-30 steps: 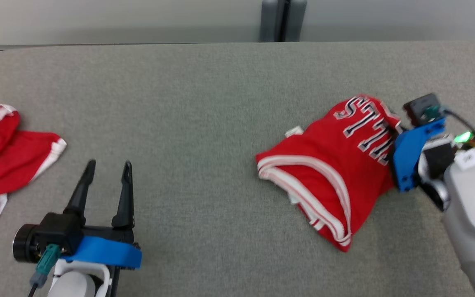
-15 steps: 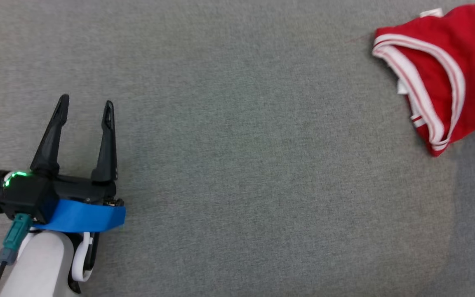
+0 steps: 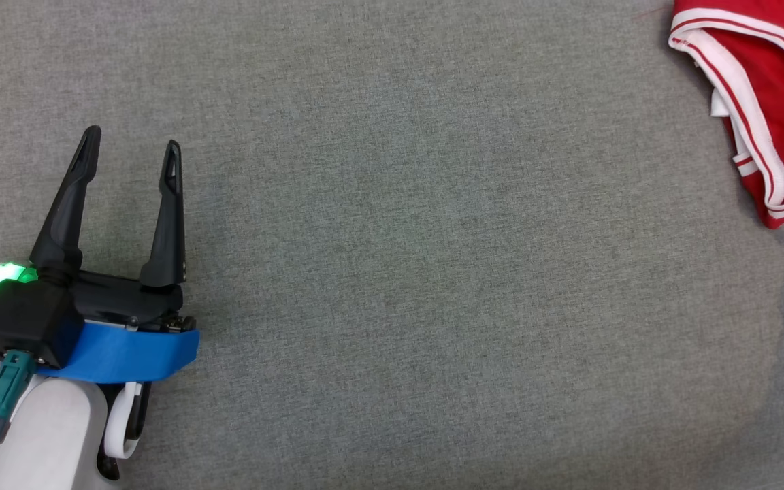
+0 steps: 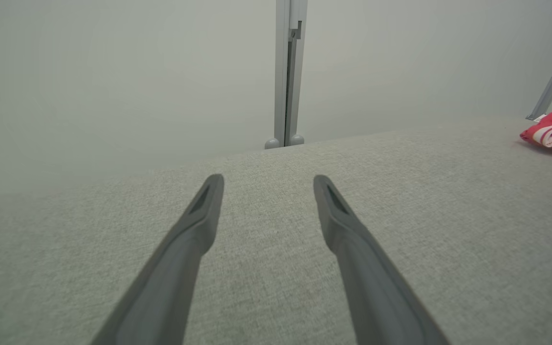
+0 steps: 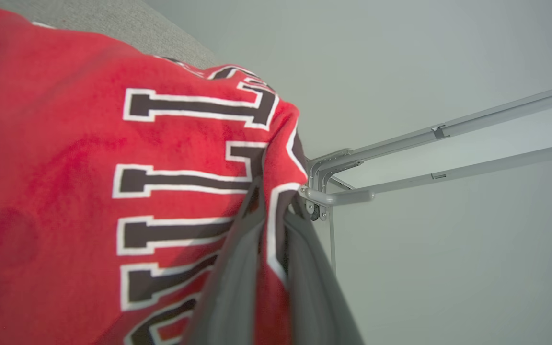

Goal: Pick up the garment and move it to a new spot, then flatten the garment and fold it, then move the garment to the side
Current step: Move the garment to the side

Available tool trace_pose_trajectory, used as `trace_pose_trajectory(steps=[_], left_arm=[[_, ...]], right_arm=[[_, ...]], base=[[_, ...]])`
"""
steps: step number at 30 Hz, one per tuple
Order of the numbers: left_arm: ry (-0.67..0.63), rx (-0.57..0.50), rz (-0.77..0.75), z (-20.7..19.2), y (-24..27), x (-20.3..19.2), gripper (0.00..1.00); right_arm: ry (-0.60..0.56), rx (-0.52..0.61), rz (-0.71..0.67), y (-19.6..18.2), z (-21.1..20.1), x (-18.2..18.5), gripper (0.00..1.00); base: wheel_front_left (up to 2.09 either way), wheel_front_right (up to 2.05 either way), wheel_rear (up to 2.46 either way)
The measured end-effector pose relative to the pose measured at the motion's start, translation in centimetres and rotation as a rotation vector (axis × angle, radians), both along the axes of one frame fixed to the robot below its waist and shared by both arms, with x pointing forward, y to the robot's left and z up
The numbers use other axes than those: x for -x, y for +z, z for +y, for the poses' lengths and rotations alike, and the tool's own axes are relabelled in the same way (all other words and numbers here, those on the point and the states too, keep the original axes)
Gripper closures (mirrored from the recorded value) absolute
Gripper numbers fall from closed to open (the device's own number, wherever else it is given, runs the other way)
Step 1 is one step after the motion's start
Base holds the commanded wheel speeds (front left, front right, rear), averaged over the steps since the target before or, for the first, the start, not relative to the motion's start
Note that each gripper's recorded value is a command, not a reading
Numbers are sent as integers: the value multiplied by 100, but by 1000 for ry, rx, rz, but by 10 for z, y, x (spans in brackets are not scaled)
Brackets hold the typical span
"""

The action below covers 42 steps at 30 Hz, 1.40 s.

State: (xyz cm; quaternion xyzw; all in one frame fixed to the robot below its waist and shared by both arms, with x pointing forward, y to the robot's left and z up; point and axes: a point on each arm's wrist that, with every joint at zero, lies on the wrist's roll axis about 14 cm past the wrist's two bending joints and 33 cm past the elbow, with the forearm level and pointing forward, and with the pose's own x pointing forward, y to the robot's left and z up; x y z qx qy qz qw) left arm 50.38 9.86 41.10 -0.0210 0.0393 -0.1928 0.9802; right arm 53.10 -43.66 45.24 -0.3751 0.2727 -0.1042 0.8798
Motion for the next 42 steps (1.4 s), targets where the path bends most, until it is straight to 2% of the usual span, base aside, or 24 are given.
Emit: trace_pose_trajectory(steps=[5,6,7,8,13,18,23,29,35,42], left_arm=[[11,-9,-2,4,1,0,0],[12,-10,-3,5,3,1,0],[14,-10,-5,6,5,2,0],[16,-8,-8,6,8,3,0],[41,0,-37,11,29,15,0],[79,9,-53,22,49,38,0],[137,20,-37,36,57,67,0],[195,38,-34,49,65,93,0],[244,56,-32,59,68,116,0],[275,62,-30,65,69,139,0]], right_arm=[[-24,4,-19,4,-6,0,100],[-27,3,-26,5,-6,0,82],[-25,-4,-36,7,-4,0,29],[-24,-8,-38,6,-1,1,0],[-65,-62,-50,5,6,14,0],[-65,-181,-112,2,32,32,0],[-13,-368,-290,21,83,44,0],[70,-542,-455,46,142,72,0],[128,-674,-546,64,186,112,0],[161,-774,-584,73,209,151,0]], base=[[0,0,0],[0,0,0],[0,0,0],[0,0,0],[0,0,0],[0,0,0],[0,0,0],[0,0,0],[0,0,0],[0,0,0]])
